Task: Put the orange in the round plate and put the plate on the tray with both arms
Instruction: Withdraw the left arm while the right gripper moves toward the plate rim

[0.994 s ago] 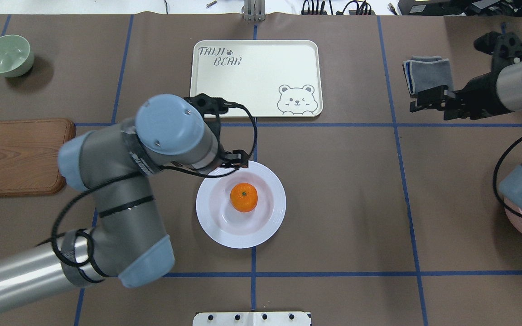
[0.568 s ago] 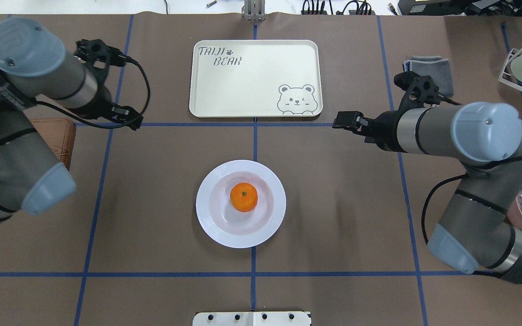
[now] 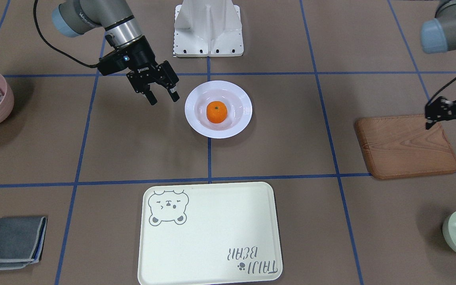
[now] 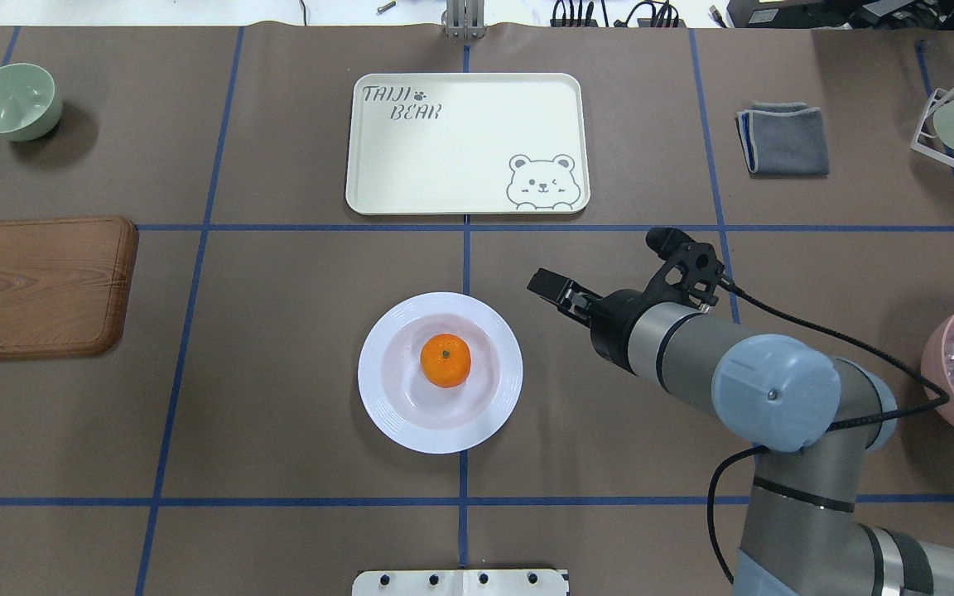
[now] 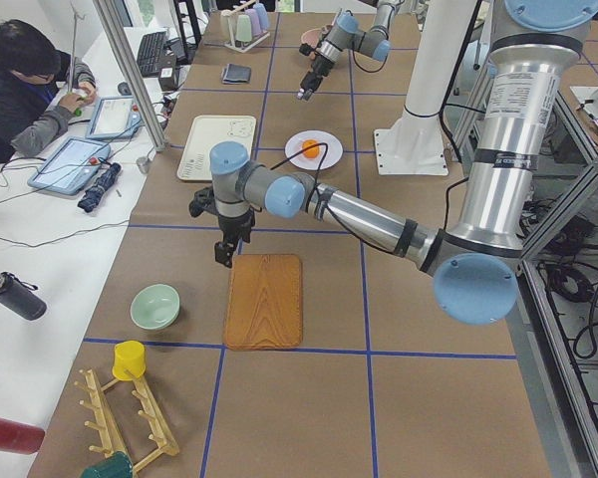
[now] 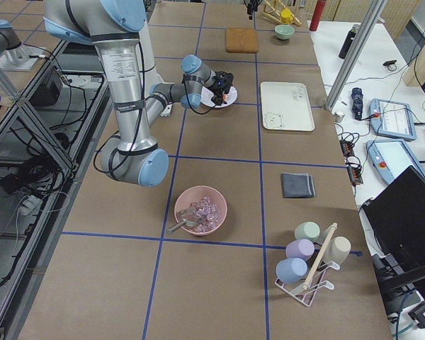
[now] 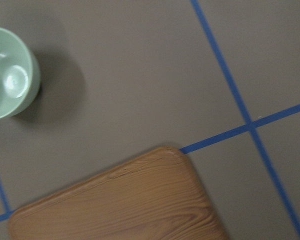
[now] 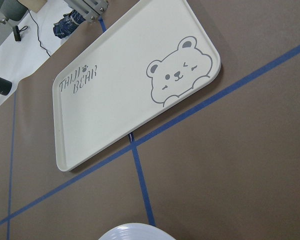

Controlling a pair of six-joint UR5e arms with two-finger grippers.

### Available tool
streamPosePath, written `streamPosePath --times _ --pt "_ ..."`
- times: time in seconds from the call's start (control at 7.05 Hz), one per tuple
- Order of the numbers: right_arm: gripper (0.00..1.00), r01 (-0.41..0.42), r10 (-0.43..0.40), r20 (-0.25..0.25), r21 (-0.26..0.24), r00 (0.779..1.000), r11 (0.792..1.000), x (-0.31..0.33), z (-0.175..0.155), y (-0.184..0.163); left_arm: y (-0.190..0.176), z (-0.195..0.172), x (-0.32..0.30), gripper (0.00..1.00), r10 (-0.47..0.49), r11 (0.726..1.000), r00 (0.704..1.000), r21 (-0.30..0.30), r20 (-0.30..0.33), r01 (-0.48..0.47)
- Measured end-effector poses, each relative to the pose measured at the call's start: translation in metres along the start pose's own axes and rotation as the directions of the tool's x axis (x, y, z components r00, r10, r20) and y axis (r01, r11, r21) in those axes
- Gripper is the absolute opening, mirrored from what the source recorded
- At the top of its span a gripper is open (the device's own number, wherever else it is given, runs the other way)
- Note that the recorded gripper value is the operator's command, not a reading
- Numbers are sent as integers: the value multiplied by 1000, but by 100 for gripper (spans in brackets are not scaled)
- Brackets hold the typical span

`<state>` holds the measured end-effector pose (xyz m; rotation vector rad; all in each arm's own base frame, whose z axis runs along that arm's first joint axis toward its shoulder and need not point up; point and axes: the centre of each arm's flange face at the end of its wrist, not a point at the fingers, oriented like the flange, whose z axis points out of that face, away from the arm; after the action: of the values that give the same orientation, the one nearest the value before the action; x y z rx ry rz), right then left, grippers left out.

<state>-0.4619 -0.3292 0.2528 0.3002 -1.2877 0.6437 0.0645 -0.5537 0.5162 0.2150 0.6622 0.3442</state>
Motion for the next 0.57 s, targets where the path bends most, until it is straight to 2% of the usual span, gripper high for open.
streamPosePath --times 0.14,0.28,0.43,0.57 --pt "95 -22 22 19 20 1000 1000 -3 0 27 33 4 -78 99 26 1000 1000 -18 -1 -26" --pt "95 -43 42 33 35 999 998 -5 2 52 66 6 -139 99 32 999 999 -22 -29 -32" --pt "95 -71 70 27 42 997 997 -7 6 75 97 7 -185 99 32 999 998 -16 -54 -33" --pt "95 -84 84 -7 47 996 995 -10 11 93 120 7 -212 99 34 999 997 -12 -65 -35"
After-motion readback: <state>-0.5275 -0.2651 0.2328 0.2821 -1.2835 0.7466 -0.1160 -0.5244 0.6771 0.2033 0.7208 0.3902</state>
